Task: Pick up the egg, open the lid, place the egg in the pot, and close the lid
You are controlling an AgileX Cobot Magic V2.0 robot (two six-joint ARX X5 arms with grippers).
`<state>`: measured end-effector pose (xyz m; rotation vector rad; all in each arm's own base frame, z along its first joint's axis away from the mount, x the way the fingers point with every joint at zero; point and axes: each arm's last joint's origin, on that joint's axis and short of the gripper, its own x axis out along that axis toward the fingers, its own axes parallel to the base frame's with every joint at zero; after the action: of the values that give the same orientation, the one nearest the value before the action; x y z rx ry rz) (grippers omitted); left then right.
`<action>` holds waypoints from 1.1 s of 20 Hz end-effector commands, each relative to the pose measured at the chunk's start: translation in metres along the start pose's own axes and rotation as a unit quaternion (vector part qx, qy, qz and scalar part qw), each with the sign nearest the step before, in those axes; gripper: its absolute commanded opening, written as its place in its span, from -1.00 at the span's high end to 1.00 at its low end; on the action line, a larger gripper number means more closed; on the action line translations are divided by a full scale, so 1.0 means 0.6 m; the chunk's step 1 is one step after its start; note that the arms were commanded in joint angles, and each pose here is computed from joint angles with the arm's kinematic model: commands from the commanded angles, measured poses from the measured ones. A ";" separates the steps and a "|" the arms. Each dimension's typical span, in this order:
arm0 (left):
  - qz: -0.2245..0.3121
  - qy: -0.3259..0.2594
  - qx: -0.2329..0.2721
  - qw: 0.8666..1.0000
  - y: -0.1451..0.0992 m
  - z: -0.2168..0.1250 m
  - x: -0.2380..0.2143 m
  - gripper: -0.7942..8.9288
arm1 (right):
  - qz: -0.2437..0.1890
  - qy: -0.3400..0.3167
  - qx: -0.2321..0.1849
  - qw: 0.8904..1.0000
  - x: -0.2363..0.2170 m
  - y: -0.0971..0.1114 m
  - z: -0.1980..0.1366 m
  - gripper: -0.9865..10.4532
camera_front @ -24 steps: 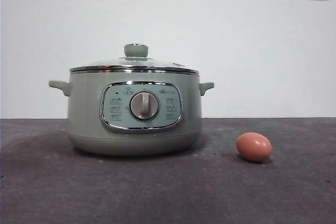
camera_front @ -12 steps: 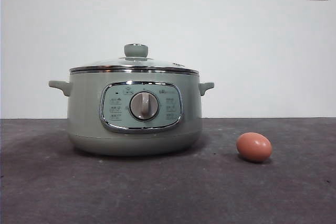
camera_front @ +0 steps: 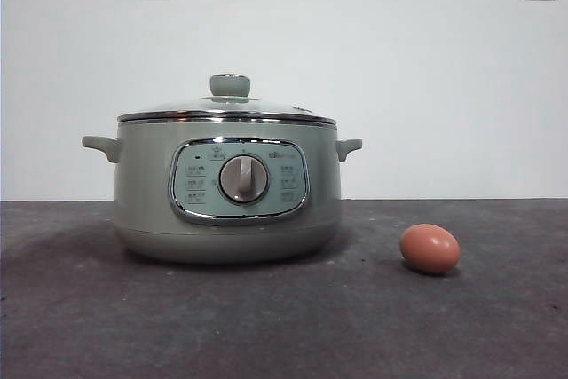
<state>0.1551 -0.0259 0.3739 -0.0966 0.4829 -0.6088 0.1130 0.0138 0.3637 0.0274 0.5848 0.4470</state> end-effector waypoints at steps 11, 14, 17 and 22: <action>0.007 0.101 0.093 0.991 -0.002 0.128 0.242 -0.45 | 0.008 0.032 0.015 0.999 0.023 -0.010 0.004 -0.25; 0.007 0.118 0.098 0.988 0.001 0.129 0.298 -0.45 | 0.009 0.036 0.016 0.999 0.023 -0.009 0.003 -0.25; 0.001 0.130 0.098 0.987 0.006 0.116 0.344 -0.45 | 0.009 0.037 0.017 0.999 0.022 -0.009 0.003 -0.25; -0.005 0.155 0.095 0.983 0.013 0.093 0.392 -0.45 | 0.009 0.037 0.017 0.999 0.023 -0.010 0.003 -0.25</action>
<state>0.3512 -0.1550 0.3260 0.1715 0.7298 -0.6746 0.1268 0.0142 0.3557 0.0480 0.6708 0.4535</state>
